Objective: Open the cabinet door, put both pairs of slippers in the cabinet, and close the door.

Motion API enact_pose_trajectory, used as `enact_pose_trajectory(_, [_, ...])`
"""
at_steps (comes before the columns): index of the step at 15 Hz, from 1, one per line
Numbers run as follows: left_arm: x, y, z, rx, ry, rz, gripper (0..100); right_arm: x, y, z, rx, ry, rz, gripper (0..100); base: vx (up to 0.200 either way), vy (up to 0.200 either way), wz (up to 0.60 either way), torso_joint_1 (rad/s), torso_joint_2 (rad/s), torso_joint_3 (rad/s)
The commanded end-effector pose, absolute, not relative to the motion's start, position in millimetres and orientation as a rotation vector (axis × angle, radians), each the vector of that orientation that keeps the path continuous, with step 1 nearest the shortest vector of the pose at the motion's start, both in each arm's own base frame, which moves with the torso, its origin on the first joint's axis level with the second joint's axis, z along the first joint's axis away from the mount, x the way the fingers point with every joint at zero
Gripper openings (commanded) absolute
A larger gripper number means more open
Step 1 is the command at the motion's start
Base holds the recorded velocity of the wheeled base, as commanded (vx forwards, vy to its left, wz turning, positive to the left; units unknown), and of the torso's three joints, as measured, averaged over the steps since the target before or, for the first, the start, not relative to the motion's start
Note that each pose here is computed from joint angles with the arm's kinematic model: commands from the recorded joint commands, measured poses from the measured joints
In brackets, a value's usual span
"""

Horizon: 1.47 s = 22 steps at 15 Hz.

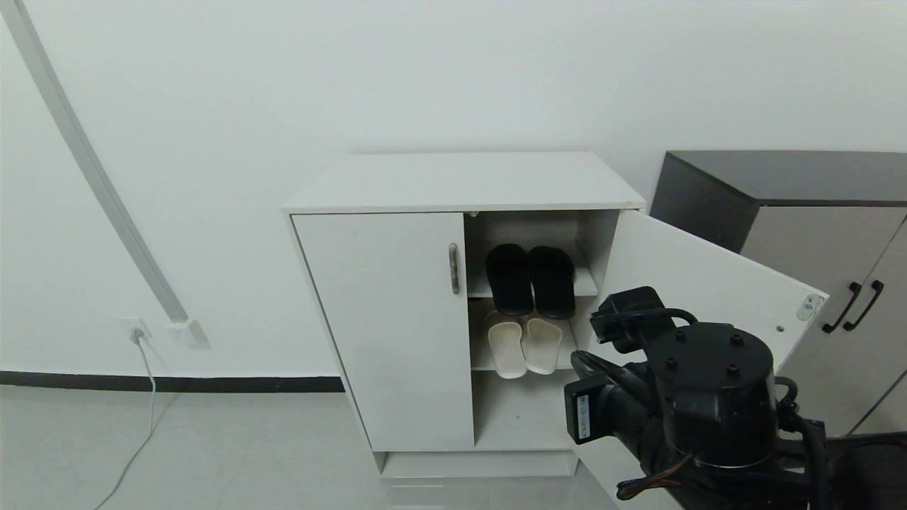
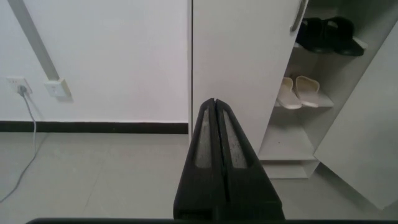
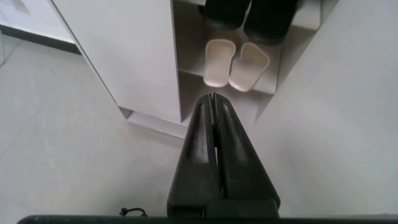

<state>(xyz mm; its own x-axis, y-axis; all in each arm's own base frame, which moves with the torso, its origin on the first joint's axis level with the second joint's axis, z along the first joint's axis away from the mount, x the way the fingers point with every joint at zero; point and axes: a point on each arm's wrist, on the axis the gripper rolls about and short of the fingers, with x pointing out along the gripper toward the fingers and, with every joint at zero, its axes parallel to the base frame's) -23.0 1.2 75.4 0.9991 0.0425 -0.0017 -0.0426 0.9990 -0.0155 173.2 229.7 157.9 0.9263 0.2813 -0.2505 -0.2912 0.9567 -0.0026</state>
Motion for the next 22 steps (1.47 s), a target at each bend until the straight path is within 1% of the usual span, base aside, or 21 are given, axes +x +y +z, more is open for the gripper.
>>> enact_pose_trajectory(1, [-22.9,1.2,75.4,-0.015,0.003,0.043,0,173.3,230.1,157.3,-0.041,0.252,0.294,0,0.000,0.000,0.00,0.198,-0.50,-0.325])
enact_pose_trajectory(13, [-22.9,1.2,75.4,-0.015,0.003,0.043,0,173.3,229.3,157.0,-0.042,0.253,0.294,0,0.000,0.000,0.00,0.211,-0.52,-0.311])
enact_pose_trajectory(16, [-22.9,1.2,75.4,-0.017,0.003,0.043,0,172.4,228.0,158.6,-0.042,0.249,0.295,0,0.000,0.000,0.00,0.064,-0.14,-0.075])
enact_pose_trajectory(22, [-22.9,1.2,75.4,-0.017,0.003,0.043,0,172.0,227.4,159.1,-0.042,0.247,0.295,0,0.000,0.000,0.00,0.000,0.00,0.000])
